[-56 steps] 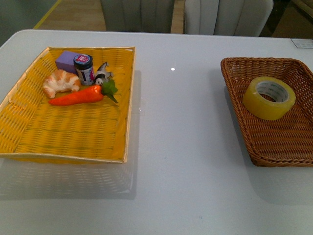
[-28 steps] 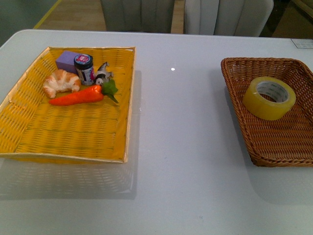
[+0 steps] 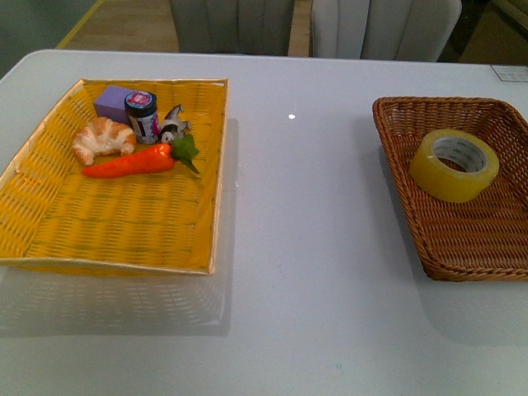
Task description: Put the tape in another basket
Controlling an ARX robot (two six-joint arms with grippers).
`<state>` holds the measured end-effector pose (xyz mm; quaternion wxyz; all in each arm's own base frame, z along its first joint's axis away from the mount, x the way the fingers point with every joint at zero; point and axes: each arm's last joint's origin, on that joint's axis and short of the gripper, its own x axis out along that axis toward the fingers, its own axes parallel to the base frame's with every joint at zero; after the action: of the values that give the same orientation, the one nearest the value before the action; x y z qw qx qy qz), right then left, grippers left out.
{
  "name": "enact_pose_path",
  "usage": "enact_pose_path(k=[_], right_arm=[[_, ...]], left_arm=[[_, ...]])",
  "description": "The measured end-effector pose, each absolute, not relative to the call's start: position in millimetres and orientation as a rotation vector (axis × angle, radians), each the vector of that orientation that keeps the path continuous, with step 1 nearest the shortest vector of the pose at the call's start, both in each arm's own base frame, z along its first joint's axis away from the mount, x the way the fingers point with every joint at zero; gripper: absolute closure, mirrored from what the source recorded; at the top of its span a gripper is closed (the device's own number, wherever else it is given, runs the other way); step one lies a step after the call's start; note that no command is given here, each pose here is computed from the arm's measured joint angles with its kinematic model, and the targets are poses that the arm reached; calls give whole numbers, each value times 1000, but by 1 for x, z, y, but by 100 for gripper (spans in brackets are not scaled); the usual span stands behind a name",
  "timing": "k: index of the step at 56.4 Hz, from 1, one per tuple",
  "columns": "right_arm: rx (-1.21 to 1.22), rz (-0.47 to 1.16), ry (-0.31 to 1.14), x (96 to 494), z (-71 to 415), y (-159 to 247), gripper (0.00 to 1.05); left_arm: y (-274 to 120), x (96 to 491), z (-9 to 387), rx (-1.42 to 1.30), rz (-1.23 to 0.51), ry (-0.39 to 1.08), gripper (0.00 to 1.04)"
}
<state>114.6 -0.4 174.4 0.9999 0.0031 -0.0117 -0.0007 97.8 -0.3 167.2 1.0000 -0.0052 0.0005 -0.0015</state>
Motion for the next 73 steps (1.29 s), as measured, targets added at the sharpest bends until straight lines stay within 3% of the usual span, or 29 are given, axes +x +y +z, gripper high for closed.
enact_pose_path(k=[39,43,69,73], right_arm=[[6,-2,-18,97,171,0,103],[5,-3,-19,97,171,0,102],[5,-3,-19,97,171,0,20],[5,-2,-19,97,171,0,9]], left_arm=[[0,98,167,-10,-3,1,103],[0,98,167,-10,-3,1,92],[0,98,167,-10,-3,1,9],[0,98,167,-9,-3,1,9]])
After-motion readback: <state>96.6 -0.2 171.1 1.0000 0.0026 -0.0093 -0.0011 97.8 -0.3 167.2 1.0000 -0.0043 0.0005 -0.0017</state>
